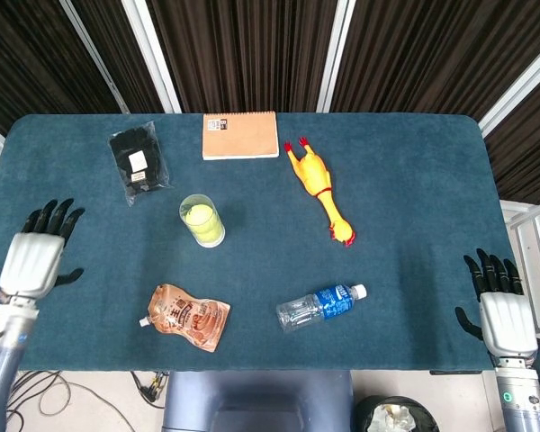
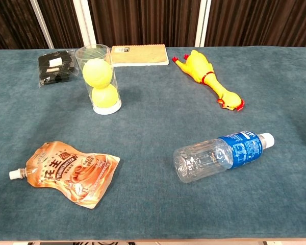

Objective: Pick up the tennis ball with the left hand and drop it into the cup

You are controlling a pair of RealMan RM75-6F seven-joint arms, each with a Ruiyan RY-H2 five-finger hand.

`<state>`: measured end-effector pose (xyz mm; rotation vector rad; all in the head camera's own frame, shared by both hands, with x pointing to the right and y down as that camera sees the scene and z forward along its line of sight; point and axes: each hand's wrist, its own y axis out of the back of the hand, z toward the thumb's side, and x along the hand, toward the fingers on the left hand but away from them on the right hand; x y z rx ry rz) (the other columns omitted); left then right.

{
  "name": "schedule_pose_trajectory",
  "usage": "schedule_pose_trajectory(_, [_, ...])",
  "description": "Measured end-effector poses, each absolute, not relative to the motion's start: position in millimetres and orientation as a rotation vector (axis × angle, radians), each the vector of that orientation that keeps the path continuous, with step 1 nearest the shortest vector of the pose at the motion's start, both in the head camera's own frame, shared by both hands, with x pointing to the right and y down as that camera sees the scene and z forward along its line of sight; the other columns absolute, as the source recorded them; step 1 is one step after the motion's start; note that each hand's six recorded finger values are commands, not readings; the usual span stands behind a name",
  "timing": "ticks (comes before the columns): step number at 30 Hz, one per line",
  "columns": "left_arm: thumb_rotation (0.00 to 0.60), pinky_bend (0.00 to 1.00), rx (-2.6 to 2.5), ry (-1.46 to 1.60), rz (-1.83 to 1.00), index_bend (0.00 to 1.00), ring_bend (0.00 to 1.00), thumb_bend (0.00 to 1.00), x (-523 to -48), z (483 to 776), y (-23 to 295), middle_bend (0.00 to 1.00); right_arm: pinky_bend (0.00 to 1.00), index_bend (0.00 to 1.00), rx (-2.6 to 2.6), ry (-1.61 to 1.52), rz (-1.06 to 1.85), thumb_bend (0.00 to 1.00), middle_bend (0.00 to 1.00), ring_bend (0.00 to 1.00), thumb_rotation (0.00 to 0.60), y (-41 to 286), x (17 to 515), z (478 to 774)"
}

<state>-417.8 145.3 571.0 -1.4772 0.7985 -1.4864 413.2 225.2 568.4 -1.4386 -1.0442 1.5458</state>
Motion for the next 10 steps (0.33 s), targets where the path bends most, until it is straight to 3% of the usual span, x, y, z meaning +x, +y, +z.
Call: schedule_pose_trajectory(10, [0.600, 0.07, -1.534, 0.889, -1.522, 0.13, 0.00, 0.03, -473, 588, 200, 0.02, 0.00, 0.11, -1.436, -1.067, 1.534, 0.35, 0.00, 0.01, 0.600, 224, 415, 563])
